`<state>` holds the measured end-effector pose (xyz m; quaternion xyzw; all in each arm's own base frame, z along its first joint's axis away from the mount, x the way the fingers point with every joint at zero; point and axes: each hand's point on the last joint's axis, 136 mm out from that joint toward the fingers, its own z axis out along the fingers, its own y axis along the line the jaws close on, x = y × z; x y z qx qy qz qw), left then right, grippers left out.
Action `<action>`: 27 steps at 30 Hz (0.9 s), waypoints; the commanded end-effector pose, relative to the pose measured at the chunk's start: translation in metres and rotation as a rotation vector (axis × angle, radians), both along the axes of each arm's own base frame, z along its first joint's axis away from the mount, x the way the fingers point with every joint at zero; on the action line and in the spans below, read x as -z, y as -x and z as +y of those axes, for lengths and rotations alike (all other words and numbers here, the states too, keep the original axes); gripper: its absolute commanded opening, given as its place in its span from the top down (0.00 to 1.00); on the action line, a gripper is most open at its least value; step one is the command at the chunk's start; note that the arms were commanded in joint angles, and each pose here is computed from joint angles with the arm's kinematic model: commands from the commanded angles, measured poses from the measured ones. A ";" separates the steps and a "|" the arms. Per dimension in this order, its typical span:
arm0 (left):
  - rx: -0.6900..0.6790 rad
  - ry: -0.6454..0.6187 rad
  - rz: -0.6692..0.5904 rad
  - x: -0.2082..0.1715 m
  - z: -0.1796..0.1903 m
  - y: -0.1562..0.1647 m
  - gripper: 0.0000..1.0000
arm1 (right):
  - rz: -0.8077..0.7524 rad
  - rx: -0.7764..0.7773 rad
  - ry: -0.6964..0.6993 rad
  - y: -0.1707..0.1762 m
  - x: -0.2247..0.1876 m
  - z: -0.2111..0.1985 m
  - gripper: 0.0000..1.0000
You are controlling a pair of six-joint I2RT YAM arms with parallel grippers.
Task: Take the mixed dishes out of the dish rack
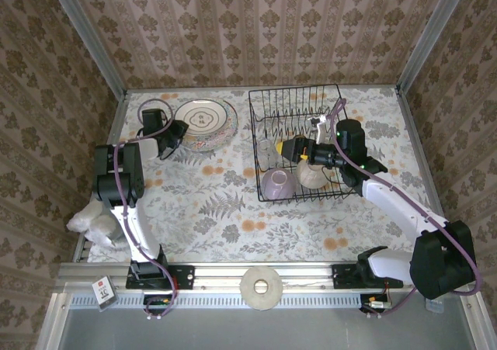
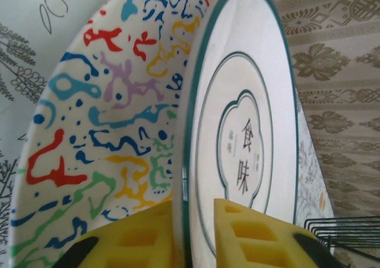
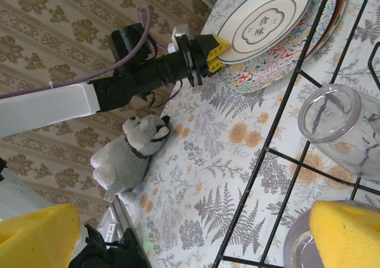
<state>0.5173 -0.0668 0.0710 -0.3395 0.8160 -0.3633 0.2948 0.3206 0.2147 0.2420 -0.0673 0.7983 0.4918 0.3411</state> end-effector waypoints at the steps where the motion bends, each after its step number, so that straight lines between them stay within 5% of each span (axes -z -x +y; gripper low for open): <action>1: 0.019 -0.003 -0.049 -0.016 0.002 -0.010 0.73 | -0.047 -0.003 0.011 0.000 -0.015 0.001 0.00; 12: -0.001 -0.087 -0.030 -0.031 0.016 0.002 0.36 | -0.048 -0.001 0.016 0.000 -0.014 0.001 0.00; 19: -0.043 -0.221 -0.016 -0.064 0.033 0.022 0.01 | -0.051 0.004 0.023 0.000 -0.014 0.000 0.00; 27: -0.043 -0.351 -0.144 -0.132 0.028 0.057 0.00 | -0.058 0.031 0.053 -0.001 -0.013 -0.005 0.00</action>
